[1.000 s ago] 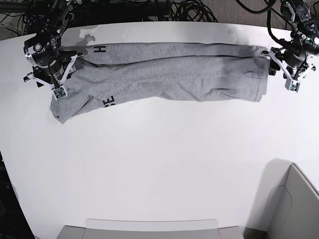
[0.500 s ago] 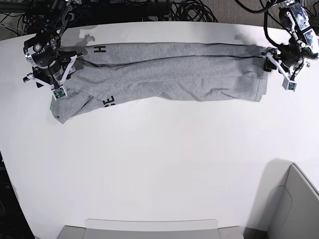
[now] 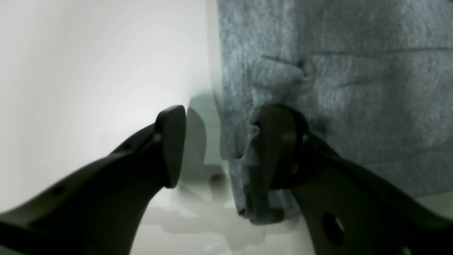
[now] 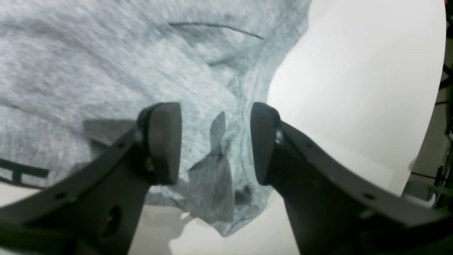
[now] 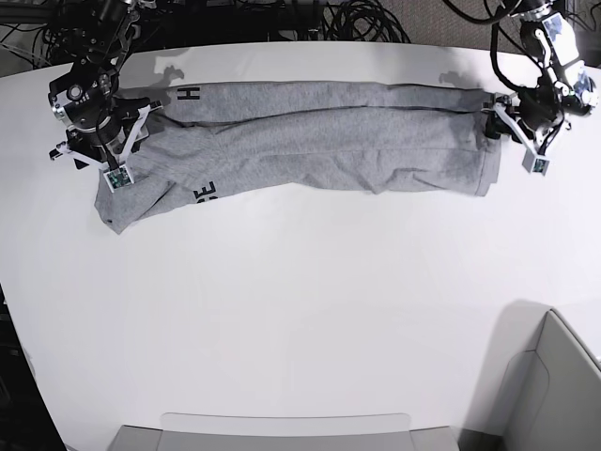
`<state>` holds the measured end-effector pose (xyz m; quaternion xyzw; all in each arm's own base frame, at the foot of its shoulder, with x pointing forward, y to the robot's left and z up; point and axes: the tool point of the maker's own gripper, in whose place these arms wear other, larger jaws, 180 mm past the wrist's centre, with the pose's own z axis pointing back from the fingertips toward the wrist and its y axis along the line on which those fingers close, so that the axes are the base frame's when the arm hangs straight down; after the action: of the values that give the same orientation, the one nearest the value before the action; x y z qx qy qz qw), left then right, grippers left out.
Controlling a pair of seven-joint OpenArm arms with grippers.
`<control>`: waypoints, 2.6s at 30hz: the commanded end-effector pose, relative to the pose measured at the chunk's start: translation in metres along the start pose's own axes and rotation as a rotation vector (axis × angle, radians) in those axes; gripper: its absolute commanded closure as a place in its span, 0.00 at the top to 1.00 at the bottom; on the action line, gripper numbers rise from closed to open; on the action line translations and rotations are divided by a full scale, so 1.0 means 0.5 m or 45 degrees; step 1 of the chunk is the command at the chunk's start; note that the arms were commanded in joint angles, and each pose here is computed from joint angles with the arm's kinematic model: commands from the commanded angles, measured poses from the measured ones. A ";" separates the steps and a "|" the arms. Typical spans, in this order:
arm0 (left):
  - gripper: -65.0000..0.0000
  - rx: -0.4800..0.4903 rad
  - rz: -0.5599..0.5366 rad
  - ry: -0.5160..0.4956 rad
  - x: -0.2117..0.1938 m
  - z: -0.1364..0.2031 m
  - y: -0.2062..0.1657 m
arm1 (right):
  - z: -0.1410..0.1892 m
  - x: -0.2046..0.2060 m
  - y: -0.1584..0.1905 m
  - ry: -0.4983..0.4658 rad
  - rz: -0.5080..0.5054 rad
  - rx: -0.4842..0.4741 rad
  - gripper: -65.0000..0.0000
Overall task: Fold the T-shirt properly
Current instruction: 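Release the hem and regrasp the strip ends with both grippers, then fold the strip end with the left gripper toward the right gripper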
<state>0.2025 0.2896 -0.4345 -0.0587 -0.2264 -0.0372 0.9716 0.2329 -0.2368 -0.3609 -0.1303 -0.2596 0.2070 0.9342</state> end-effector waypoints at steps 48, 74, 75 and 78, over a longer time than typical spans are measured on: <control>0.00 0.377 0.206 0.090 -0.028 0.105 0.216 | 0.007 0.033 -0.021 -0.059 0.056 -0.028 0.48; 0.00 0.447 -0.140 -0.105 0.117 0.201 0.021 | -0.031 0.033 -0.020 -0.027 0.030 0.020 0.48; 0.00 0.403 -0.165 -0.084 0.108 0.186 -0.003 | -0.033 0.032 -0.018 -0.026 0.029 0.025 0.48; 0.00 0.287 -0.242 -0.051 0.102 0.147 -0.071 | -0.034 0.032 -0.017 -0.025 0.028 0.027 0.48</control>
<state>0.2043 0.2582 -0.3538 0.0619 -0.2321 -0.1002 0.9655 0.2495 -0.2399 -0.3740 -0.1184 -0.2482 0.2126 0.9377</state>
